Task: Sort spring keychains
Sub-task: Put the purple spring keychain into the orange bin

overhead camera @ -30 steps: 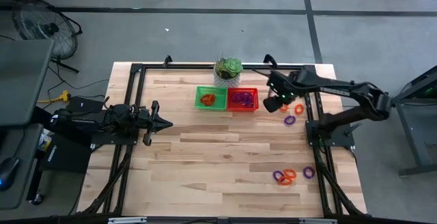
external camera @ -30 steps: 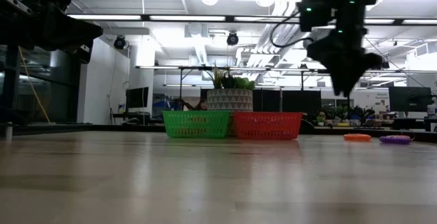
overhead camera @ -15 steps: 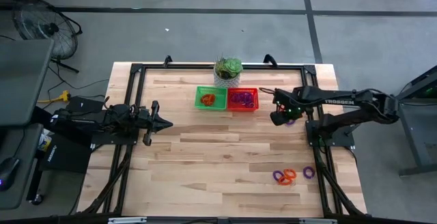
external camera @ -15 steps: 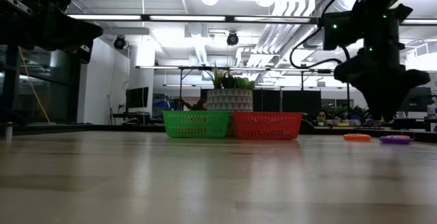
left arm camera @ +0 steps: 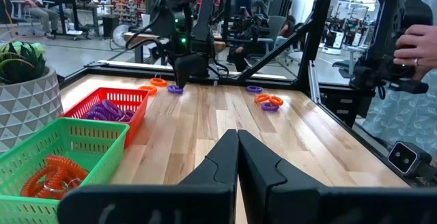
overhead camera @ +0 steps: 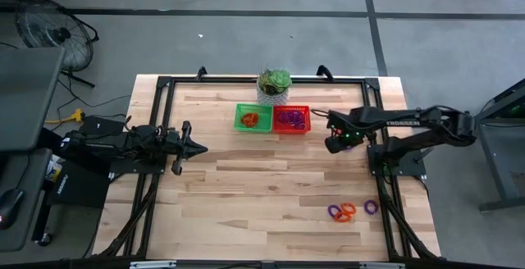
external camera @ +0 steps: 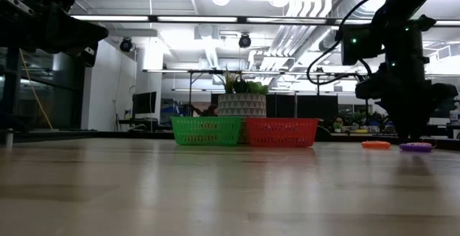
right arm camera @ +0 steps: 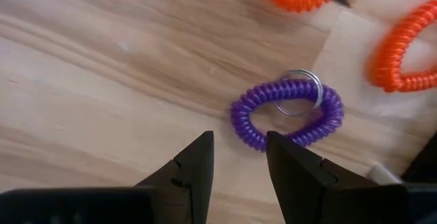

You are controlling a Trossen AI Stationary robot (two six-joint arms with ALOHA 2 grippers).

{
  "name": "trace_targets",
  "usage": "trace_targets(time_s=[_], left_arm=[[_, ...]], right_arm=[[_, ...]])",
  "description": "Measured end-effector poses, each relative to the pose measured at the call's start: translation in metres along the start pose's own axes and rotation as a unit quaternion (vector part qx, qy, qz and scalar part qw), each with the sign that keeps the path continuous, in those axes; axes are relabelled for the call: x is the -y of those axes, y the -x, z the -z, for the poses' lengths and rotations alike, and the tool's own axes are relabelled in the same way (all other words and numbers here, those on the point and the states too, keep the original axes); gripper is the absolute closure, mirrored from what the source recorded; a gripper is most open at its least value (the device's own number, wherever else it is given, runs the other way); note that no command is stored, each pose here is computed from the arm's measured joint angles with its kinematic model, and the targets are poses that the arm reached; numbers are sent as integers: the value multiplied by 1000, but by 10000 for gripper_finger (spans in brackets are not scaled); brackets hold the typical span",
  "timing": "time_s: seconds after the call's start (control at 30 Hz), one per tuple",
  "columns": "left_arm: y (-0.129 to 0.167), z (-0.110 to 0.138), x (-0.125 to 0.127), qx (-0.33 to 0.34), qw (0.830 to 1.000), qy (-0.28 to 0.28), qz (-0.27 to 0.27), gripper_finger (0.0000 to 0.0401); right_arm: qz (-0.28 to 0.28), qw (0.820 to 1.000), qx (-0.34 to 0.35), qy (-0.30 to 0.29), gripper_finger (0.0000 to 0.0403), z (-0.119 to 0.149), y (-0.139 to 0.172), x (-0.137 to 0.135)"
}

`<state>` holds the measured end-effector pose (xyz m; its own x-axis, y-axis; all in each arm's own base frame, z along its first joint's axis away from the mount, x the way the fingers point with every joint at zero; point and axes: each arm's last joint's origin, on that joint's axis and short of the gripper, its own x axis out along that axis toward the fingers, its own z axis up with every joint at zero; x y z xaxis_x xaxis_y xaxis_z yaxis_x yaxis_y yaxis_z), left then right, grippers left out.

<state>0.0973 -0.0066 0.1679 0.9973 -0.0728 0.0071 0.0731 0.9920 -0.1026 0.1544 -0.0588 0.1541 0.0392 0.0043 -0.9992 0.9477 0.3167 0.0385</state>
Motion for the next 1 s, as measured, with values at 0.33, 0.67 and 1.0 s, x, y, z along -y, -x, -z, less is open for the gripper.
trace_targets(time_s=[0.33, 0.67, 1.0], left_arm=[[0, 0, 0, 0, 1000, 0, 0, 401], [0, 0, 0, 0, 1000, 0, 0, 401], [0, 0, 0, 0, 1000, 0, 0, 401]], right_arm=[[22, 1000, -12, 18, 273, -5, -13, -5], [35, 997, -30, 62, 273, -9, -25, -10], [30, 991, -42, 121, 288, -11, -31, -13]])
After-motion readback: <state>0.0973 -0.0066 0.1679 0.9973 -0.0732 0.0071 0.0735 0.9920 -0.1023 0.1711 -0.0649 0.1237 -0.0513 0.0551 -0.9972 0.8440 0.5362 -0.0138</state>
